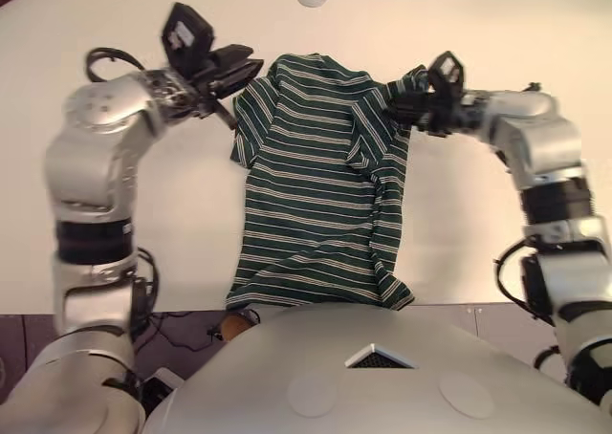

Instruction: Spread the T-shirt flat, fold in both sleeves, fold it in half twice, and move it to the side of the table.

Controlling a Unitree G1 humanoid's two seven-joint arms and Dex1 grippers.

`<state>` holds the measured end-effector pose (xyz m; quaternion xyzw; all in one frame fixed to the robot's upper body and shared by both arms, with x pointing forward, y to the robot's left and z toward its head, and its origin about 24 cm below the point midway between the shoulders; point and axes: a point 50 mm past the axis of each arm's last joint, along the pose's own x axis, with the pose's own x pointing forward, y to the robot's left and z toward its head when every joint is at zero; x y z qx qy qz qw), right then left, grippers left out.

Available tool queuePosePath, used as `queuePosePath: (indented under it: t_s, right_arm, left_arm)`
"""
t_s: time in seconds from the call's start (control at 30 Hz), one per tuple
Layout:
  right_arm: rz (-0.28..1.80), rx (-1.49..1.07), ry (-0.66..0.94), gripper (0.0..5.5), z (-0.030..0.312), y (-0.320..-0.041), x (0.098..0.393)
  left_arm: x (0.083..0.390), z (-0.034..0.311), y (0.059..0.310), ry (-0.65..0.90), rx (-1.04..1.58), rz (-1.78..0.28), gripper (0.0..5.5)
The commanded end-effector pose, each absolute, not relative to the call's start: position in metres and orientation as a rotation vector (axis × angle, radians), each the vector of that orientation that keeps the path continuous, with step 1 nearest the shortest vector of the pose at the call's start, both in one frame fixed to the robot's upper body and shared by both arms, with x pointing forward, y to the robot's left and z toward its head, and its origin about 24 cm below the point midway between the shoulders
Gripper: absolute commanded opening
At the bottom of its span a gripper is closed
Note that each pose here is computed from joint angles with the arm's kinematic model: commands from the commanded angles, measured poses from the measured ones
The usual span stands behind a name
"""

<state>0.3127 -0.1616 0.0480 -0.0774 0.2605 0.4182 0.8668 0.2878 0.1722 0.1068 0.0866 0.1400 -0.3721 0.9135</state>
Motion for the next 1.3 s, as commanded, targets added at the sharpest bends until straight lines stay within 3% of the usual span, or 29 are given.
queuePosePath:
  t_s: [0.03,0.17,0.3,0.47,0.6,0.77,1.0,1.1,1.2,1.3]
  right_arm:
    - [0.940,-0.135,0.480,1.35,0.047,-0.094,0.315]
    - [0.965,-0.076,0.451,1.39,0.050,-0.065,0.307]
    - [0.994,-0.081,0.504,1.39,0.047,-0.063,0.299]
    - [0.969,-0.229,0.592,1.39,0.041,-0.109,0.288]
    - [0.828,-0.567,0.633,1.39,0.026,-0.167,0.297]
    - [0.710,-0.658,0.573,1.39,0.057,-0.218,0.321]
    - [0.549,-0.651,0.522,1.39,0.093,-0.265,0.342]
    - [0.596,-0.551,0.416,1.39,0.099,-0.237,0.351]
    - [0.787,-0.347,0.340,1.39,0.094,-0.171,0.344]
    - [0.908,-0.230,0.359,1.39,0.079,-0.119,0.328]
  left_arm:
    - [0.307,0.050,0.165,0.427,0.181,-0.728,0.94]
    - [0.307,0.020,0.177,0.519,0.108,-0.704,0.70]
    - [0.298,0.010,0.179,0.579,0.132,-0.750,0.09]
    - [0.277,-0.014,0.212,0.766,0.050,-0.599,0.04]
    - [0.264,-0.019,0.232,0.792,0.034,-0.501,0.04]
    - [0.247,-0.018,0.263,0.805,0.002,-0.381,0.04]
    - [0.249,-0.017,0.268,0.748,-0.002,-0.329,0.04]
    - [0.259,-0.002,0.266,0.631,-0.005,-0.332,0.04]
    - [0.271,0.026,0.261,0.481,0.014,-0.369,0.04]
    - [0.275,0.067,0.241,0.309,0.020,-0.555,0.04]
